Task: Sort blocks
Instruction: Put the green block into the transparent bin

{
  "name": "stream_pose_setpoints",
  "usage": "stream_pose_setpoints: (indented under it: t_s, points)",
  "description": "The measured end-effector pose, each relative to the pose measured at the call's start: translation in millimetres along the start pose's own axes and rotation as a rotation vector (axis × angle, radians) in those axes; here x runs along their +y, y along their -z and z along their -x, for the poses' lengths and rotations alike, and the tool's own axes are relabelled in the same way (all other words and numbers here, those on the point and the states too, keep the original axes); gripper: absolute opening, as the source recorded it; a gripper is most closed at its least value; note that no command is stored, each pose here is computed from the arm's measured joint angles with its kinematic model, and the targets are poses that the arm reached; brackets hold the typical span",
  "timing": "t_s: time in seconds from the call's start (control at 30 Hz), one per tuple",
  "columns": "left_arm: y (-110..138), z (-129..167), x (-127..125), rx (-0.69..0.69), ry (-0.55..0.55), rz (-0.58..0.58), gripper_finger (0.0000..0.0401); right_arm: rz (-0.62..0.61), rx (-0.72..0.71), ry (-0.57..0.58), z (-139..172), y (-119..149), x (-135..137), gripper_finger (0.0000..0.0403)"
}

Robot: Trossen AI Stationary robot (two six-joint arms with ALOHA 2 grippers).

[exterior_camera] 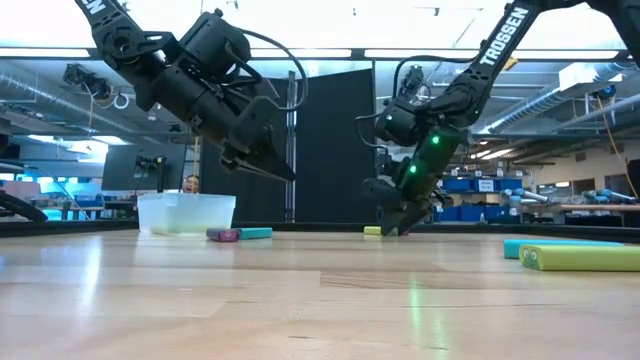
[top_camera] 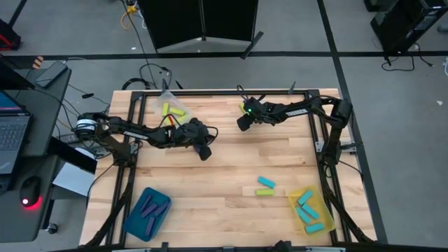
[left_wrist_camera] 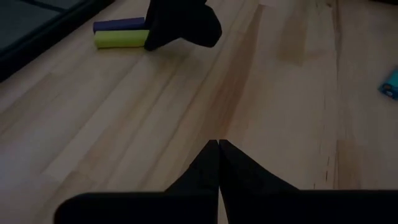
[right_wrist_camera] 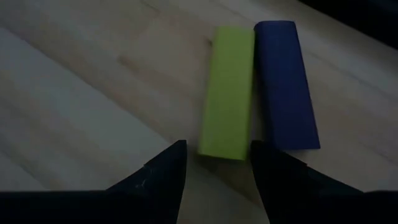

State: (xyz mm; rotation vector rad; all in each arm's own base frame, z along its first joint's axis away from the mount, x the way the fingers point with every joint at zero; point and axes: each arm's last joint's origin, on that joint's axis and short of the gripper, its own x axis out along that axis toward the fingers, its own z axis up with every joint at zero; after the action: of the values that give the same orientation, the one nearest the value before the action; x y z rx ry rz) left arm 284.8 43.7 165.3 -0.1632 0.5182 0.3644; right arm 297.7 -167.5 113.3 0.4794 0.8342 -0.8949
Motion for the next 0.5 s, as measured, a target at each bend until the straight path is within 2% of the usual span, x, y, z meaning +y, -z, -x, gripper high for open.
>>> stream_pose_setpoints:
  t_s: [0.33, 0.5]
  points:
    - [-1.0, 0.1, -0.8, -0.011, 0.004, 0.003, 0.0012, -0.005, 0.000, -0.005, 0.8, 0.5, 1.5, 0.0172]
    - [-1.0, 0.1, -0.8, -0.011, 0.004, 0.003, 0.0012, -0.057, -0.028, -0.010, 0.0, -2.6, 0.5, 0.0156]
